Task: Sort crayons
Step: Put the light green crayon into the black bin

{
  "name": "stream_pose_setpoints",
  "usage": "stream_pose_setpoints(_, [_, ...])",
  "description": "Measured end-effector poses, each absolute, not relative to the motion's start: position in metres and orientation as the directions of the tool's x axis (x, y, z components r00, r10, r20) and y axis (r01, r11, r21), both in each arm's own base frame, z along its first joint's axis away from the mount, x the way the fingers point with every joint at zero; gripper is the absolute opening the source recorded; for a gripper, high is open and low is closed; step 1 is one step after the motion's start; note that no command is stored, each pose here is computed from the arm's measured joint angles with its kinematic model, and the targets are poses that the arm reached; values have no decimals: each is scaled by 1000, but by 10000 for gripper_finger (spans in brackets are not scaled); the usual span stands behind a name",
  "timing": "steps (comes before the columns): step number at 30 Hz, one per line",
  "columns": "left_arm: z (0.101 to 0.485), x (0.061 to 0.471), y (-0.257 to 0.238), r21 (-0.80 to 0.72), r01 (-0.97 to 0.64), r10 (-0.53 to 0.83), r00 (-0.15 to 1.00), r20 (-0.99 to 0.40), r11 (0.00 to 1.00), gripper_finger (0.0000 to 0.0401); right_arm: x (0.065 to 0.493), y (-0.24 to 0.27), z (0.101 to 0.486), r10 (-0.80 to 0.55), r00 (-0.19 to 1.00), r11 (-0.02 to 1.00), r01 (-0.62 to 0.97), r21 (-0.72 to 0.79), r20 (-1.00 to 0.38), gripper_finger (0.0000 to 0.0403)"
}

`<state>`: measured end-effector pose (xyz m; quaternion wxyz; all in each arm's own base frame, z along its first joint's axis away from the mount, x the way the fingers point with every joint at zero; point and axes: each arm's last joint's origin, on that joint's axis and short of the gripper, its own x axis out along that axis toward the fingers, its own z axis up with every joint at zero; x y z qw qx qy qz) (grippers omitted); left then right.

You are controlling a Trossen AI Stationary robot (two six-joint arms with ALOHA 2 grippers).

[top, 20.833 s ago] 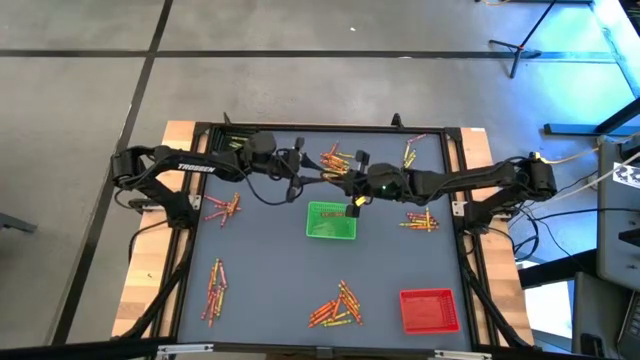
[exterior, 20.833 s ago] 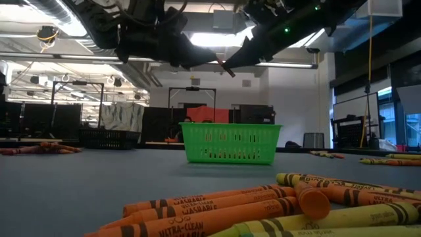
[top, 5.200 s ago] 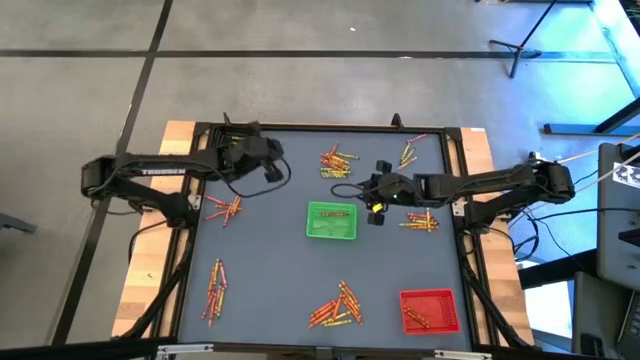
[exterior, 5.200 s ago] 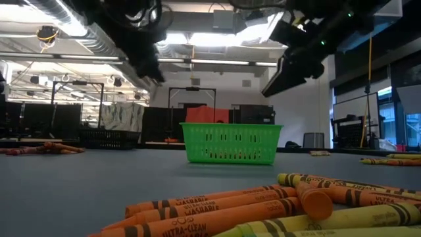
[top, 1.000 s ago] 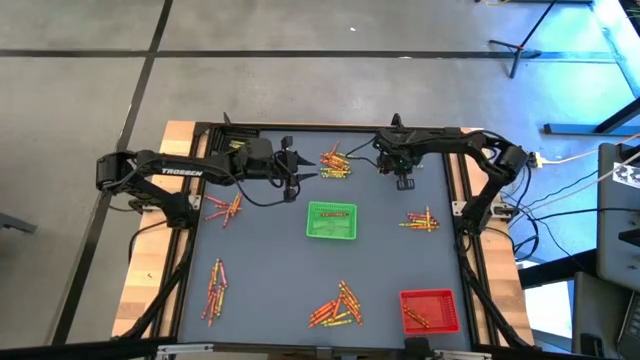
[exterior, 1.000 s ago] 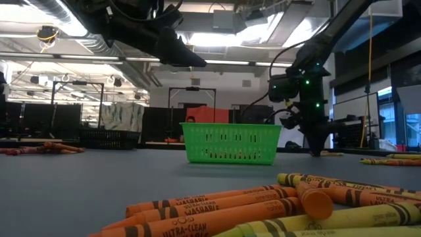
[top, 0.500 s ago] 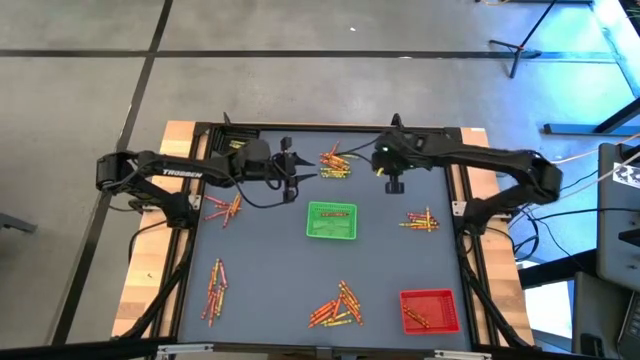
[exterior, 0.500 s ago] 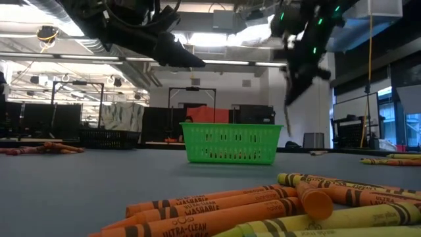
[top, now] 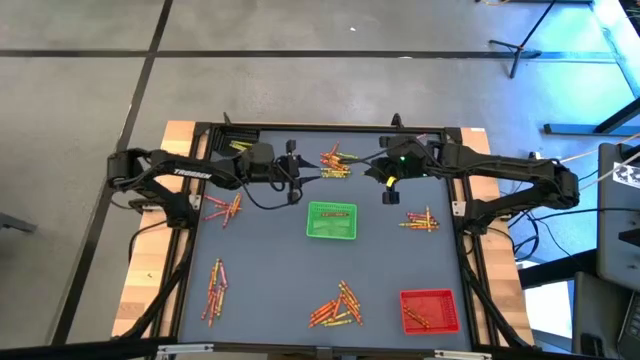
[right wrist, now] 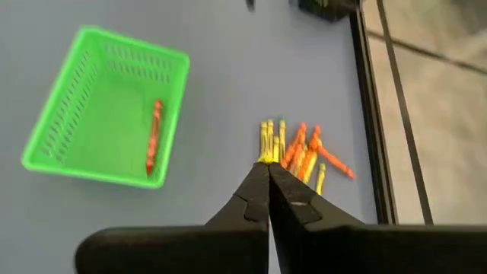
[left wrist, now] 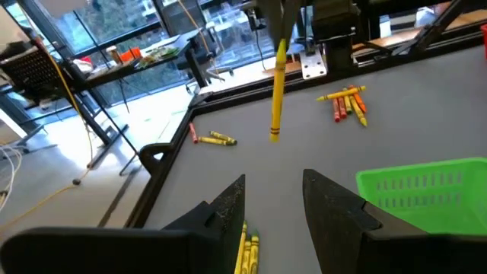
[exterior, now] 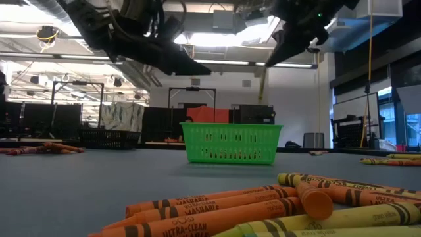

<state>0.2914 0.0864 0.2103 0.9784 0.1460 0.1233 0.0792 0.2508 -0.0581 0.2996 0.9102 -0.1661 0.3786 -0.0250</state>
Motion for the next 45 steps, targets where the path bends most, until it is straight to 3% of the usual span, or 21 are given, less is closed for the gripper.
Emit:
stream_pose_setpoints(5, [201,305,89,285,-122,187,958,-215,951,125,254,-54,302,-162,741,939,-87,-332,-652,0])
stream_pose_setpoints(13, [197,347,90,254,-73,130,968,-215,964,177,261,-48,304,-132,773,939,-104,-329,-620,0])
stream_pose_setpoints(23, [202,390,83,234,-50,98,975,-198,971,180,269,-47,296,-125,761,936,-122,-329,-637,0])
stream_pose_setpoints(32, [206,361,83,235,-24,147,838,-526,972,181,266,-48,286,-123,691,965,-84,-248,-713,1])
stream_pose_setpoints(35, [201,344,82,215,-29,149,810,-567,976,181,272,-49,277,-120,668,974,-64,-218,-735,7])
stream_pose_setpoints(45, [157,309,77,179,-76,175,748,-640,981,181,312,-60,225,-130,589,961,-121,-247,-797,119])
